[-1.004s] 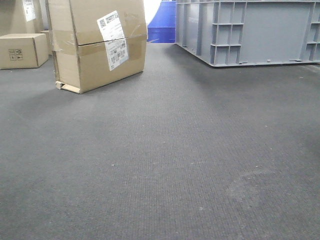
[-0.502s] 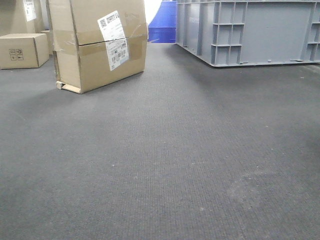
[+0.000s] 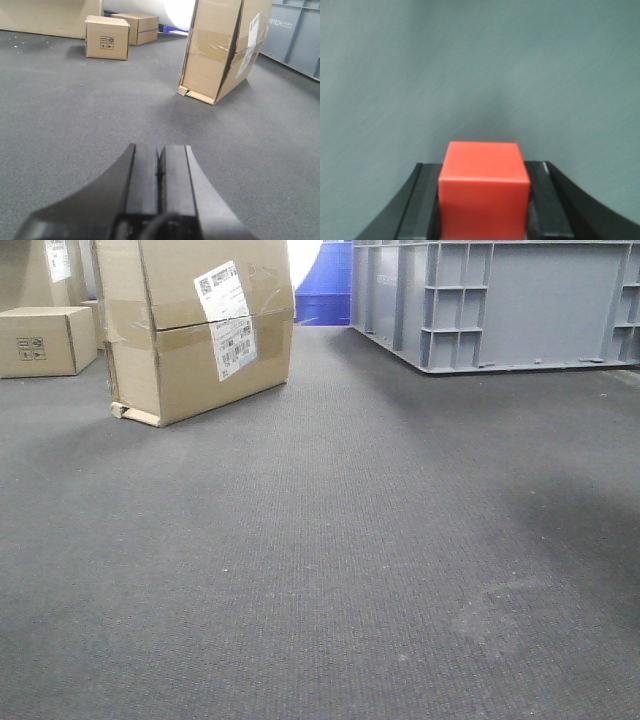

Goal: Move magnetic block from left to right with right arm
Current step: 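Stop the base and hold the red cube in the right gripper, then lower the red cube onto the carpet with the right gripper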

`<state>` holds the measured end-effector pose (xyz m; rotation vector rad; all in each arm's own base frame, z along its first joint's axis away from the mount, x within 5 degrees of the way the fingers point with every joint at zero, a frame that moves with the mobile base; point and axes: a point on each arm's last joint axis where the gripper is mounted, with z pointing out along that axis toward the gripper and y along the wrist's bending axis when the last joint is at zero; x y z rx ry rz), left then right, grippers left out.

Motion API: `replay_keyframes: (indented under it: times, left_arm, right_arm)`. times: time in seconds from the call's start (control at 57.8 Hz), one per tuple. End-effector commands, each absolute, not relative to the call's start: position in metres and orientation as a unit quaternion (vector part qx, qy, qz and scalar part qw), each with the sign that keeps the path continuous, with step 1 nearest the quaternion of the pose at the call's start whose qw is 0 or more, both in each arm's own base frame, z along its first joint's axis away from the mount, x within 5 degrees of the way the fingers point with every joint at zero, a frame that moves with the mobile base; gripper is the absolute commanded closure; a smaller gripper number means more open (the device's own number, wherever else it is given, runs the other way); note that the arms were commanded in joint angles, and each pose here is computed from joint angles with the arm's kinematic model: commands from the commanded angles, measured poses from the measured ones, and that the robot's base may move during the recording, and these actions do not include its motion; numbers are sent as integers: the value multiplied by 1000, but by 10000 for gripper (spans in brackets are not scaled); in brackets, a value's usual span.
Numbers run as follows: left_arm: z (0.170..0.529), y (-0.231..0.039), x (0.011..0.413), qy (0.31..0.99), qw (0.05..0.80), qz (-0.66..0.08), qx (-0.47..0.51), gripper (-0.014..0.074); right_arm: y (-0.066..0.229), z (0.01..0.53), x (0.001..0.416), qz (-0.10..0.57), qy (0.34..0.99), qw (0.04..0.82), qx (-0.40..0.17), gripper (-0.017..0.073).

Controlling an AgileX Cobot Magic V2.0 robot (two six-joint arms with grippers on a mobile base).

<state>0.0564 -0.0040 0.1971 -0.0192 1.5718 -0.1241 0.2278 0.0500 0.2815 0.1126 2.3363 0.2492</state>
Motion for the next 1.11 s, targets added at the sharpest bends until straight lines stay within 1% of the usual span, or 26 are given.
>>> replay_keyframes:
  times: [0.0, 0.069, 0.208, 0.415, 0.64, 0.796, 0.865, 0.917, 1.09]
  left_arm:
    - [202, -3, 56, 678, 733, -58, -16, 720]
    - [202, -3, 56, 678, 733, -58, -16, 720]
    - [202, -3, 56, 678, 733, -58, -16, 720]
    - [202, -3, 56, 678, 733, -58, -16, 720]
    - [202, -3, 56, 678, 733, -58, -16, 720]
    - [202, -3, 56, 678, 733, -58, -16, 720]
    - [202, -3, 56, 678, 733, -58, -16, 720]
    - [202, -3, 56, 678, 733, -58, -16, 720]
    - [202, -3, 56, 678, 733, -58, -16, 720]
  right_arm:
    - [77, 293, 244, 124, 921, 365, 54, 304]
    - [98, 286, 251, 118, 940, 318, 42, 304]
    - [147, 272, 261, 112, 963, 245, 1, 304]
    - [208, 261, 269, 115, 977, 179, -23, 303]
    - [252, 256, 271, 119, 983, 137, -30, 302]
    - [262, 249, 271, 122, 986, 111, -28, 292]
    - [263, 245, 270, 117, 987, 102, -27, 257]
    - [263, 243, 270, 115, 988, 100, -27, 214]
    - [262, 243, 270, 110, 989, 97, -28, 5]
